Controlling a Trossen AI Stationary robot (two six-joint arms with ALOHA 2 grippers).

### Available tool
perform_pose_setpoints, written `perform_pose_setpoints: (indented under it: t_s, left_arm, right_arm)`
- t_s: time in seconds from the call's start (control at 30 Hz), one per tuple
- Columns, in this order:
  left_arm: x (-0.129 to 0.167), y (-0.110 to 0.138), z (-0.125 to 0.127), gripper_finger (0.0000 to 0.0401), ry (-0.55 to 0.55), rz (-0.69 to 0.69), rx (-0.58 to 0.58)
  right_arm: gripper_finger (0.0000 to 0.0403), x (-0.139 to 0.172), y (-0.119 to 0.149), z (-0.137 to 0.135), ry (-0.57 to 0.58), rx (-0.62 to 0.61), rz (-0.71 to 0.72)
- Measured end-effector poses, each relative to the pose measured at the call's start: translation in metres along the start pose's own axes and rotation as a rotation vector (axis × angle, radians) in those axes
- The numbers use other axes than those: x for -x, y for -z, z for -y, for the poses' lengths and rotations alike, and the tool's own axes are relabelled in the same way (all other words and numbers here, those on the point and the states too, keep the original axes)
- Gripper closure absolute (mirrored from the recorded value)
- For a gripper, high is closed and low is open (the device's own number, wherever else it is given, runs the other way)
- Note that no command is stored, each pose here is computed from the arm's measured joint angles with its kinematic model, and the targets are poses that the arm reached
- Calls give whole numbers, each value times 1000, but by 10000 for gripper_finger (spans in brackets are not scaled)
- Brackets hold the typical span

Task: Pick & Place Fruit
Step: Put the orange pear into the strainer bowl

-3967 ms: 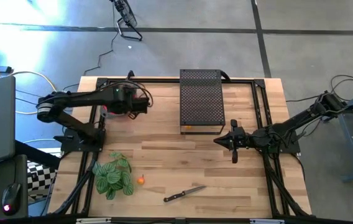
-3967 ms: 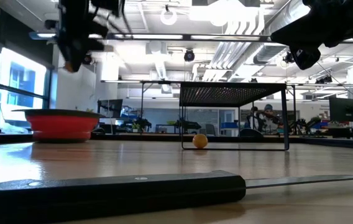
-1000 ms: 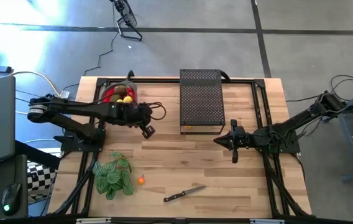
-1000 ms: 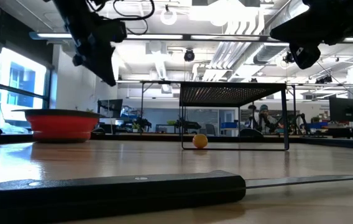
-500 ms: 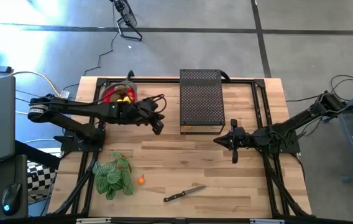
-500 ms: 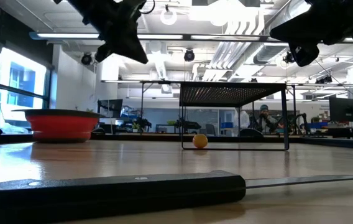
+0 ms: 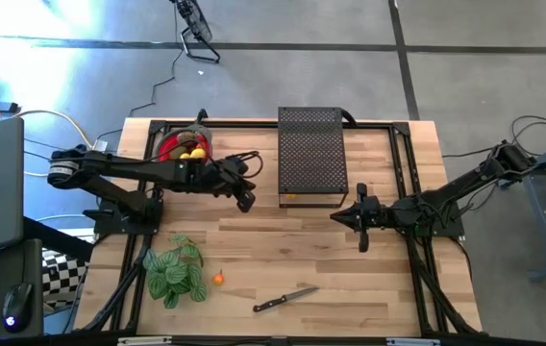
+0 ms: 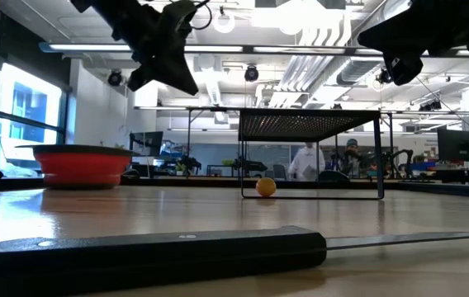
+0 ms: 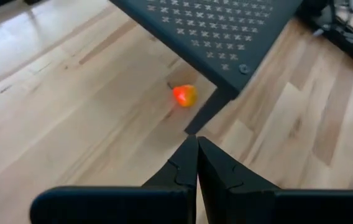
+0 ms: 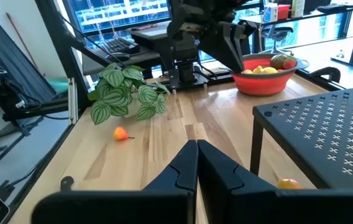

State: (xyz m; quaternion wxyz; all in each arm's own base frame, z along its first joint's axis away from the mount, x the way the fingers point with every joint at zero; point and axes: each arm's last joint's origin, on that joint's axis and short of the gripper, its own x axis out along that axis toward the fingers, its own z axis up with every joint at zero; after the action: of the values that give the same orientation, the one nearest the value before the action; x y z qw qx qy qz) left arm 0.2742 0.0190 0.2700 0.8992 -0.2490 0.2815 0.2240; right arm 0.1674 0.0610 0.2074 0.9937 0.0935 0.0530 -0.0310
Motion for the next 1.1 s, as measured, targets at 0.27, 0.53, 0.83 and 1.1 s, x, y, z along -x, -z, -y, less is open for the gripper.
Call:
perform_pose_setpoints:
  t_s: [0.27, 0.53, 0.83, 1.1]
  left_arm:
    - [-1, 0, -1, 398, -30, 15, -1]
    - [0, 0, 6, 398, -18, 55, -258]
    - [32, 23, 40, 399, 55, 96, -450]
    - [66, 64, 68, 399, 197, 6, -634]
  right_arm:
    - [400, 0, 0, 0, 0, 3, 0]
    - [400, 0, 0, 0, 0, -20, 0]
    - [400, 0, 0, 0, 0, -68, 0]
    - [400, 0, 0, 0, 1, -40, -1]
